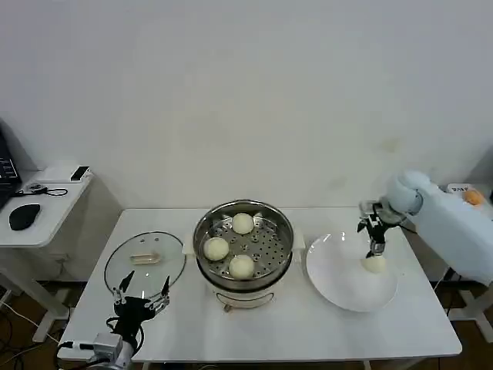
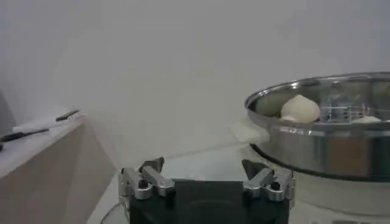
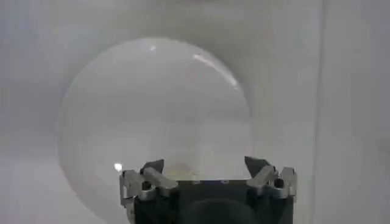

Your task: Take steamed baozi put them in steamer then cover it.

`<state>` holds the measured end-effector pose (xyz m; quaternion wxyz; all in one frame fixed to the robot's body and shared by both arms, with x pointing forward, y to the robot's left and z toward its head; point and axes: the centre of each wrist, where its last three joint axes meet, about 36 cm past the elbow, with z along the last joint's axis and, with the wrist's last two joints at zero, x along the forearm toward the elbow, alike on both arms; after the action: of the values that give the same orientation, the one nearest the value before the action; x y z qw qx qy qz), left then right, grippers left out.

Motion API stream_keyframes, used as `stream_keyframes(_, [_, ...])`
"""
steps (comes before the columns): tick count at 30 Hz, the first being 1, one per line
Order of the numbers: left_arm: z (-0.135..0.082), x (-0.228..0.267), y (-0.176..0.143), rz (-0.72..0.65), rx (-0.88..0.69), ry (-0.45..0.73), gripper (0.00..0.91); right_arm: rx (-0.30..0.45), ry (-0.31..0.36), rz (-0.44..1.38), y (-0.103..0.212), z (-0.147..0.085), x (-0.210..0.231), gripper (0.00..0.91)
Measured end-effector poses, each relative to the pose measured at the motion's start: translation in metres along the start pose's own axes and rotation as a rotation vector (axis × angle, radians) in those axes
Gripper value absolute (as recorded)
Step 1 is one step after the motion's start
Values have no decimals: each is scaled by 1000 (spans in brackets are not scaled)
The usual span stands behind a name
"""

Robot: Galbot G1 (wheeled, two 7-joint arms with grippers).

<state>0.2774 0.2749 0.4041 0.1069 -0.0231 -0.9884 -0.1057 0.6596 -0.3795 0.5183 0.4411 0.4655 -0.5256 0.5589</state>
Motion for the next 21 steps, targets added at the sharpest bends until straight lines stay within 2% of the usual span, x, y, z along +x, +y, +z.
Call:
stream_keyframes(9, [5,-4,1,0,-3,11,907,-2,56,-21,5,8,-20,907])
stream_keyframes(21, [9,-6,2,2,-3,19,907,1,100,-24,6,13,-39,907])
